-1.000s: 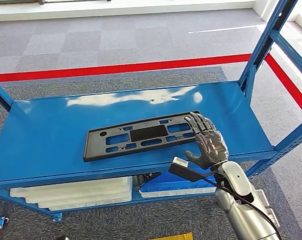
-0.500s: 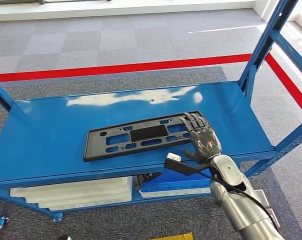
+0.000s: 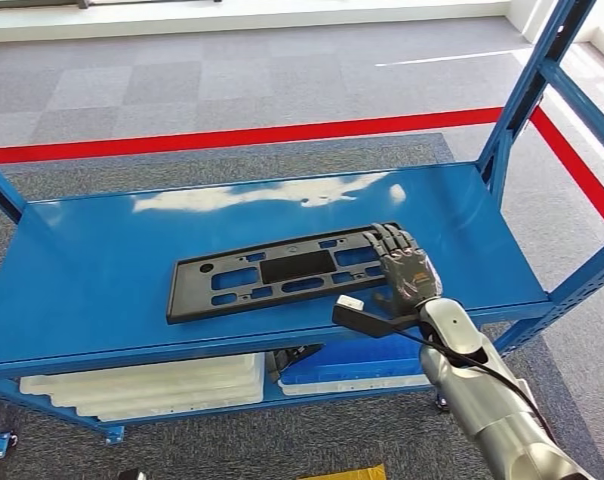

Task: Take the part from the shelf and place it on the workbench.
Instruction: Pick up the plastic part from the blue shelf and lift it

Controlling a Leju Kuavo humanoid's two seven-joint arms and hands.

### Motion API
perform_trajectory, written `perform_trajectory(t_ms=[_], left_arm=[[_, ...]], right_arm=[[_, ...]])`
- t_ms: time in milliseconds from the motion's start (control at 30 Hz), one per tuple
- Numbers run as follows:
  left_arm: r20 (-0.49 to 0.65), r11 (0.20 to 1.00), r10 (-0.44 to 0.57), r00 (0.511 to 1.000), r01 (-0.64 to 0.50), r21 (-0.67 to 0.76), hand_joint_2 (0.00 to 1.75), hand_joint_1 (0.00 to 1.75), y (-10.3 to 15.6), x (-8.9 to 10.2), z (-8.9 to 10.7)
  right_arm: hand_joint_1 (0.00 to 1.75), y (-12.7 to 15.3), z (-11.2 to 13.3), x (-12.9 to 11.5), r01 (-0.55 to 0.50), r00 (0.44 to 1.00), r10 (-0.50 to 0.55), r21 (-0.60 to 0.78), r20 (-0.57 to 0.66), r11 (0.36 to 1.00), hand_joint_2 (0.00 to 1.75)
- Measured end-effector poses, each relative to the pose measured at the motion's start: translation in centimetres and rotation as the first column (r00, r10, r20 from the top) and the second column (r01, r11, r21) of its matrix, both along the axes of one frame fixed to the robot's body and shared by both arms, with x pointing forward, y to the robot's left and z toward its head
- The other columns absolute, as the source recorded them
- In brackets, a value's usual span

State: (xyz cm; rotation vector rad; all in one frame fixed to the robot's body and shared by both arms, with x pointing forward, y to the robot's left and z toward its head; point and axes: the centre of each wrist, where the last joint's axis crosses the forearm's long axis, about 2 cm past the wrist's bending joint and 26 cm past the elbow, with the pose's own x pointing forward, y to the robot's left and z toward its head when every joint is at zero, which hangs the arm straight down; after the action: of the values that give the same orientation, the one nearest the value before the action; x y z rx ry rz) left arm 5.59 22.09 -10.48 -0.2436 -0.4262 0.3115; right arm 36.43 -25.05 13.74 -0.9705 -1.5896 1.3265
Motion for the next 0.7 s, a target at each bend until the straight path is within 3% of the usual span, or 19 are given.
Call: perform_trajectory(t_ms=[100,333,700], left_arm=[[0.002,1.000,0.000,1.000,0.000,0.001,0.00,0.00,0.0,0.0,0.0],[0.014,1.000,0.002,1.000,-0.002,0.004,0.00,0.00,0.0,0.0,0.0],[0.020,1.000,0.008,1.000,-0.008,0.022,0.00,0.00,0.0,0.0,0.0]], right_arm=[[1.75,-0.5,-0.2,0.4,-0.010,0.999,0.011,0.009,-0.037,1.000,1.75],[1.75,-3.3,-1.1,0.9,-0.023,0.996,0.024,0.013,-0.085,1.000,1.75],[1.75,-5.8,-0.4,1.0,0.006,0.999,-0.005,0.033,-0.036,0.999,1.75]])
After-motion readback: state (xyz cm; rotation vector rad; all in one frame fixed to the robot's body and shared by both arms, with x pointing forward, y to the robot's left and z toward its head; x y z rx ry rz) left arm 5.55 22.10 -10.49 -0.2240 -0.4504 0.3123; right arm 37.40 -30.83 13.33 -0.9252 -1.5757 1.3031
